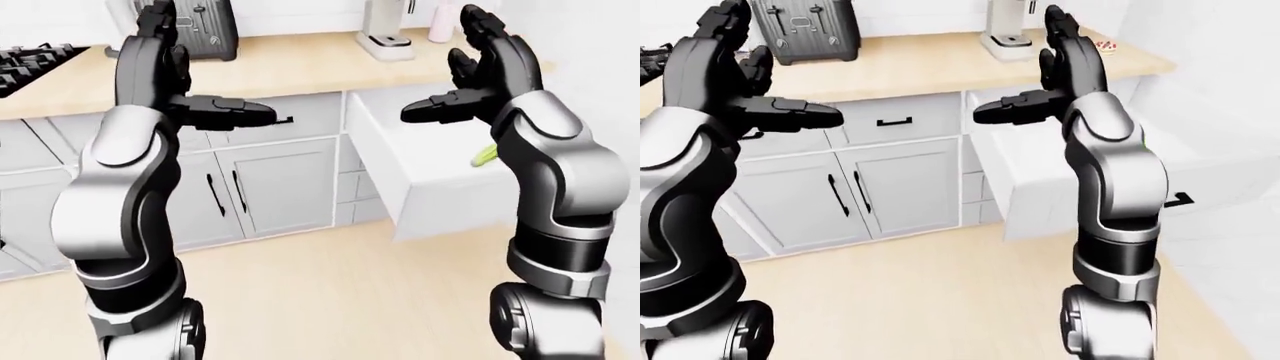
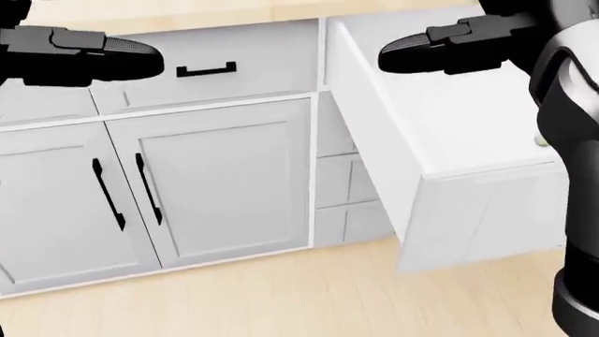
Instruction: Close the right drawer.
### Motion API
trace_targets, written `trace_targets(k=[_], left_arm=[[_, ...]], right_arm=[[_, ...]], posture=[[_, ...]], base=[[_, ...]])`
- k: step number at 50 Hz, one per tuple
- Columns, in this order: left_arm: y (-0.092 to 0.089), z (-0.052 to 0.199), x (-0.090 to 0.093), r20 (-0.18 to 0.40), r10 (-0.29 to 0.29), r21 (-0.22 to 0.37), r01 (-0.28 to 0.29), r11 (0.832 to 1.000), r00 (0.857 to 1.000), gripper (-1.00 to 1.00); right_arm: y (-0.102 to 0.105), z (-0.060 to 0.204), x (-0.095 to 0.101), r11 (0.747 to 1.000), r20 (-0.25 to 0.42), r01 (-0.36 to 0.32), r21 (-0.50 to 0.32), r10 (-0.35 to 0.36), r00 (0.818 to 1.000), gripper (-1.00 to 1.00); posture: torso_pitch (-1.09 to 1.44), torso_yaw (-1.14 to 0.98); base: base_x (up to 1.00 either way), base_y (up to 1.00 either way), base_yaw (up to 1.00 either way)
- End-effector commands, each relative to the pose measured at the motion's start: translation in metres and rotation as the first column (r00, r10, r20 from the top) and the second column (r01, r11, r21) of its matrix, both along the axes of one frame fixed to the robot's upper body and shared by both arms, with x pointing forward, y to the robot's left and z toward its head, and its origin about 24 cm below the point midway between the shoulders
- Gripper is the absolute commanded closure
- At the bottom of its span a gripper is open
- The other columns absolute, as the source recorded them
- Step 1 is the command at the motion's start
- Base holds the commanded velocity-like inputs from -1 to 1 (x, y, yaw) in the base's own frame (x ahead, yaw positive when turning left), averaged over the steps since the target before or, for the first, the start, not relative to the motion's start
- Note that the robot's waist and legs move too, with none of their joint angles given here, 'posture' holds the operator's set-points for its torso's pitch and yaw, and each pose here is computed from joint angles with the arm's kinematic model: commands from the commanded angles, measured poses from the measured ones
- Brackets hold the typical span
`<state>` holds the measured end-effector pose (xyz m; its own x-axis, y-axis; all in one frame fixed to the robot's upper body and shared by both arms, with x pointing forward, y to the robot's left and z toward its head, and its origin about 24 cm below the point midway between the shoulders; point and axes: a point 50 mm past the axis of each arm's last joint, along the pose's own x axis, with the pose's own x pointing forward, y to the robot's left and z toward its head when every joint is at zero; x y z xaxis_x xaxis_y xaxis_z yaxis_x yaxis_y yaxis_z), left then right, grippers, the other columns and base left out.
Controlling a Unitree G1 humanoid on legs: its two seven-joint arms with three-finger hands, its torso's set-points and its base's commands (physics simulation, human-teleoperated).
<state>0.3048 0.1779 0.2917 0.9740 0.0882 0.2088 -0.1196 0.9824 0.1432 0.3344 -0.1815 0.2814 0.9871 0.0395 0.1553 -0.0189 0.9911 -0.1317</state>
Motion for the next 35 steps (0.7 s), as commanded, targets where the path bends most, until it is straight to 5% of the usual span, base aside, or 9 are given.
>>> trace_targets(k=[1,35], left_arm=[[-0.0034,0.0135,-0.0045,0.072,-0.017,0.010,0.016,1.000,0.997,-1.00],[-0.0037,0.0143,-0.0054,0.075,-0.018,0.006,0.017,1.000,0.997,-1.00]], right_arm=[[-0.0020,0.0180,-0.0053,1.000,0.079,0.014,-0.004,-0.013,0.997,-1.00],[-0.0022,0.0150,-0.0100,1.000,0.079,0.007,-0.006,-0.006,0.997,-1.00]], posture=[[0.00,0.00],[0.00,0.00]], base=[[0.00,0.00,-0.29],[0.00,0.00,-0.29]])
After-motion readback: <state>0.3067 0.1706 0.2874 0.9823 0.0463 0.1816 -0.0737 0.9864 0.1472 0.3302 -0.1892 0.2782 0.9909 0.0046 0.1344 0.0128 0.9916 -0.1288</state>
